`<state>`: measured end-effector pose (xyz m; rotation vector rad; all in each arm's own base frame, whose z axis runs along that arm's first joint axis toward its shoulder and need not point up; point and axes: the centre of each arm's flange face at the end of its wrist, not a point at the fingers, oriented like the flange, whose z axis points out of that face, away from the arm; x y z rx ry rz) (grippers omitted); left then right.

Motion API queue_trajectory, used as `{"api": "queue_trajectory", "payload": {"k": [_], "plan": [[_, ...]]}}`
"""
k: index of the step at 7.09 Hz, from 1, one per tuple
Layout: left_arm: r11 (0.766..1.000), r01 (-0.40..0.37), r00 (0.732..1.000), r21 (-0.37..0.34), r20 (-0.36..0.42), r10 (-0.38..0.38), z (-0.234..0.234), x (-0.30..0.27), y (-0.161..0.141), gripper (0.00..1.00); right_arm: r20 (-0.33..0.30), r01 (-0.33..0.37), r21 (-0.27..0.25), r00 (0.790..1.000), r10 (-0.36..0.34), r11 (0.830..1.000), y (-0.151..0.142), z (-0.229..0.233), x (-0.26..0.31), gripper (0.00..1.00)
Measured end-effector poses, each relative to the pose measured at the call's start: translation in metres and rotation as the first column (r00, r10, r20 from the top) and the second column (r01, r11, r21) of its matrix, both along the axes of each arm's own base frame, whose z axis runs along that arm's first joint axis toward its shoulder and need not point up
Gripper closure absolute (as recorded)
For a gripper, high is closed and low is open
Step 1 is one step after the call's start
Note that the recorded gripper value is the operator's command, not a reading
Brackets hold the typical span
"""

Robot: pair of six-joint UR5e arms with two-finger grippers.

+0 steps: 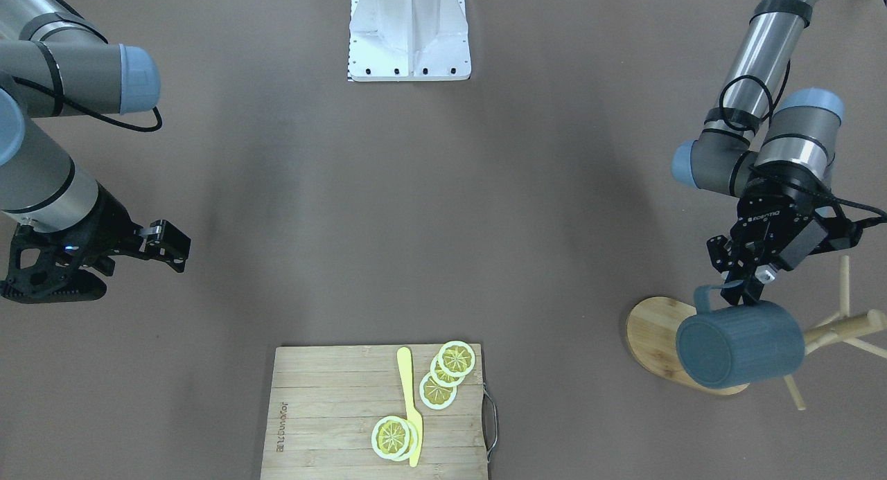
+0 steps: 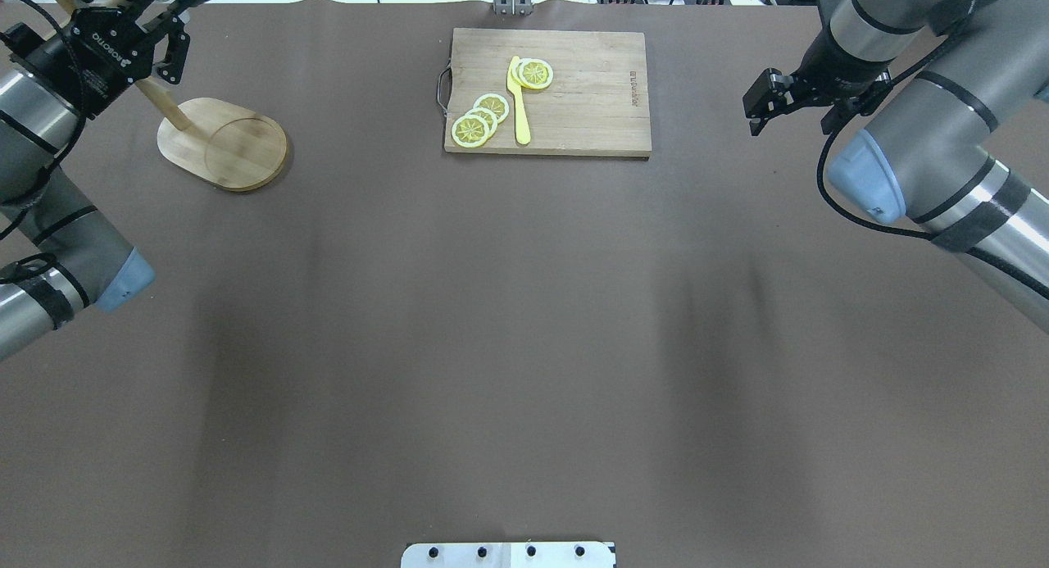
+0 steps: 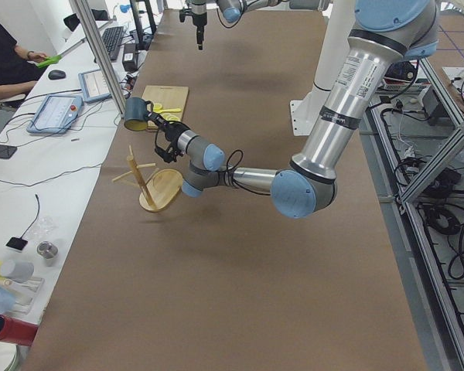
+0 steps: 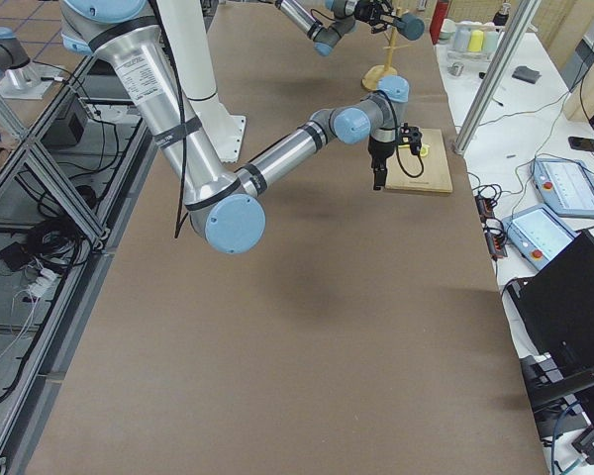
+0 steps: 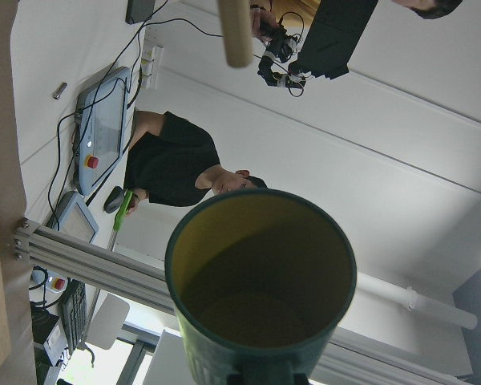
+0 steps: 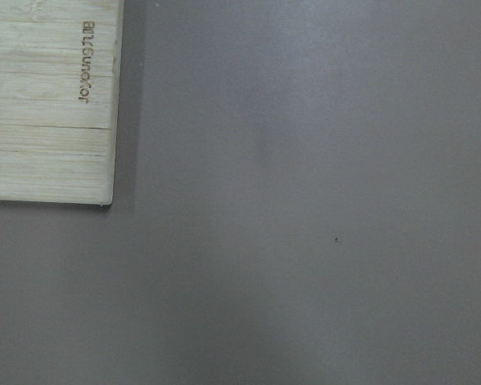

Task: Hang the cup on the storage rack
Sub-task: 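Hook the mug handle onto a peg of the wooden stand with the left gripper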

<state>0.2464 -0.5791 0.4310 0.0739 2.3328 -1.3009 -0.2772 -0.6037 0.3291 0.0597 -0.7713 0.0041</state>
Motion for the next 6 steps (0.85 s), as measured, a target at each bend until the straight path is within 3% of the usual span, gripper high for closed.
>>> {"api": "queue_trajectory", "payload": {"k": [6], "plan": [[0.997, -0.021, 1.0, -0.075, -0.022, 0.019, 0.049, -0.017, 0.017, 1.0, -0.01, 0.002, 0.009, 1.0, -0.002, 1.0, 0.002, -0.001, -0.005, 0.0]]}}
